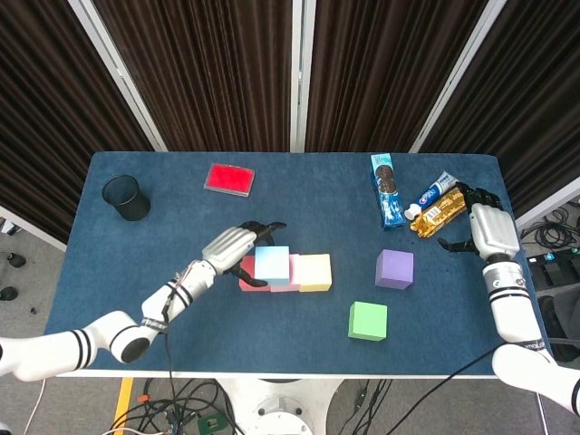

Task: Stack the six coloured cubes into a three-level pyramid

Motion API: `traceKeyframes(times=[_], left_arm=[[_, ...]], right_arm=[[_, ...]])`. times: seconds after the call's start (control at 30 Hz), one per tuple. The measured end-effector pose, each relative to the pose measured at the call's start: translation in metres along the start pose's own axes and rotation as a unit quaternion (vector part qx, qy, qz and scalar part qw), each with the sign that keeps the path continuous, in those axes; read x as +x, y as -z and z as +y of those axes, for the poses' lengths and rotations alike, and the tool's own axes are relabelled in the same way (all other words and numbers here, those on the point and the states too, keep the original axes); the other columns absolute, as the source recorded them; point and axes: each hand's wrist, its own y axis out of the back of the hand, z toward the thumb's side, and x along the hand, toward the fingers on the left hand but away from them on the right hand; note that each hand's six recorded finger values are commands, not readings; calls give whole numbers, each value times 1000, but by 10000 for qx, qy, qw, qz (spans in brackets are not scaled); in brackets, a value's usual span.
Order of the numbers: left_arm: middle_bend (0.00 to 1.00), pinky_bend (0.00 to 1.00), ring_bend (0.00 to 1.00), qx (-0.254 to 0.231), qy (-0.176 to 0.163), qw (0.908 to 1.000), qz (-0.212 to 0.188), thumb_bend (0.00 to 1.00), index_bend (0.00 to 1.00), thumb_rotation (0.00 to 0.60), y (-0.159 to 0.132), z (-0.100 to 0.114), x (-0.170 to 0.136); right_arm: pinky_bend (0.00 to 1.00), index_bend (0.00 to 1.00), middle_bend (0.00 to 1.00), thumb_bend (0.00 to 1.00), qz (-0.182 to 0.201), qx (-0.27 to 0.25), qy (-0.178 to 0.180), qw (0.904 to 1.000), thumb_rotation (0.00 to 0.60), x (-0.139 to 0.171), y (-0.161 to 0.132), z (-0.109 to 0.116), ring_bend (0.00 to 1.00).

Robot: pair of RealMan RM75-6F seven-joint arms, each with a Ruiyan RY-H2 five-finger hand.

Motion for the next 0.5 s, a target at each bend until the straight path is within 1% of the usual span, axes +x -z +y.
traceKeyframes(times=[0.5], left_arm=[[532,121,155,-9,7,10000,90,126,85,600,6,1,-1]], right_arm=[[0,0,116,99,10,5,-28,10000,600,0,-1,0,0]])
